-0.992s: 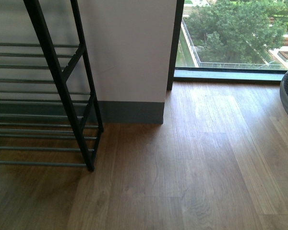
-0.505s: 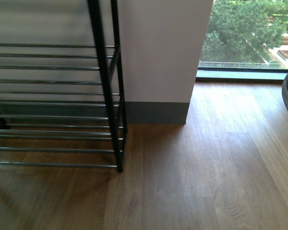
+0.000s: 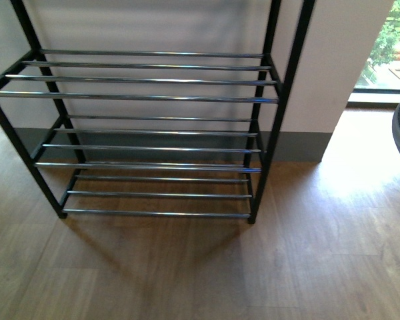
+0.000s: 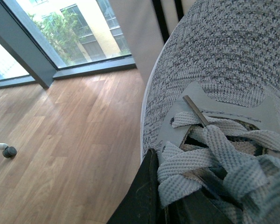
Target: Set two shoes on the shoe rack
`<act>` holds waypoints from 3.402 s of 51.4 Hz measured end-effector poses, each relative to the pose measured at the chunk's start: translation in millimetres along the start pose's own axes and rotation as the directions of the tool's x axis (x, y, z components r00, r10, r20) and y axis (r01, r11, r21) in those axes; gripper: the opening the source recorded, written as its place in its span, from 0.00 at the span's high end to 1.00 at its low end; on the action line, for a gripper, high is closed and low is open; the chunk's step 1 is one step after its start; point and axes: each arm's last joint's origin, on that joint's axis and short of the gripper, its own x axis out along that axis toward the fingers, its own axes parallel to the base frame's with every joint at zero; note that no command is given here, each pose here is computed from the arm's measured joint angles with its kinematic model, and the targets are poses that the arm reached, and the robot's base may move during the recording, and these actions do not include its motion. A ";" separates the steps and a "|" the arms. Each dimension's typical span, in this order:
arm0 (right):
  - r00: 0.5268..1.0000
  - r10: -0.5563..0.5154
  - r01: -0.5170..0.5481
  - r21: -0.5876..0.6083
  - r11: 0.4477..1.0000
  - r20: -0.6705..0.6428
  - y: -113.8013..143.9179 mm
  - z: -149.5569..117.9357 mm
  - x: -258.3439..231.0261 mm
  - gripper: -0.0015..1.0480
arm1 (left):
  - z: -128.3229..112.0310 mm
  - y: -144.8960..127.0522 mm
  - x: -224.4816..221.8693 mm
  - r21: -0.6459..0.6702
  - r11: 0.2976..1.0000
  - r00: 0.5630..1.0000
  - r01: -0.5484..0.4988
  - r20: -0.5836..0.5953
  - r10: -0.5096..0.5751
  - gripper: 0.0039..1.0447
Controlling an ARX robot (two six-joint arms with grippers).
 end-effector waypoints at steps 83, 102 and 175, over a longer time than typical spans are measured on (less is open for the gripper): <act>1.000 0.005 -0.005 0.000 1.000 0.000 0.3 -0.3 0.1 0.99 | -0.2 0.1 0.1 0.001 1.000 1.000 -0.002 -0.001 0.002 0.99; 1.000 -0.002 0.002 0.000 1.000 -0.002 0.1 -0.4 0.1 0.99 | -0.1 0.0 0.0 0.000 1.000 1.000 0.000 0.000 0.000 0.99; 0.974 -0.153 0.206 0.375 0.904 -0.168 75.1 93.9 232.5 0.99 | -0.1 0.1 0.1 0.000 1.000 1.000 -0.001 -0.001 0.001 0.99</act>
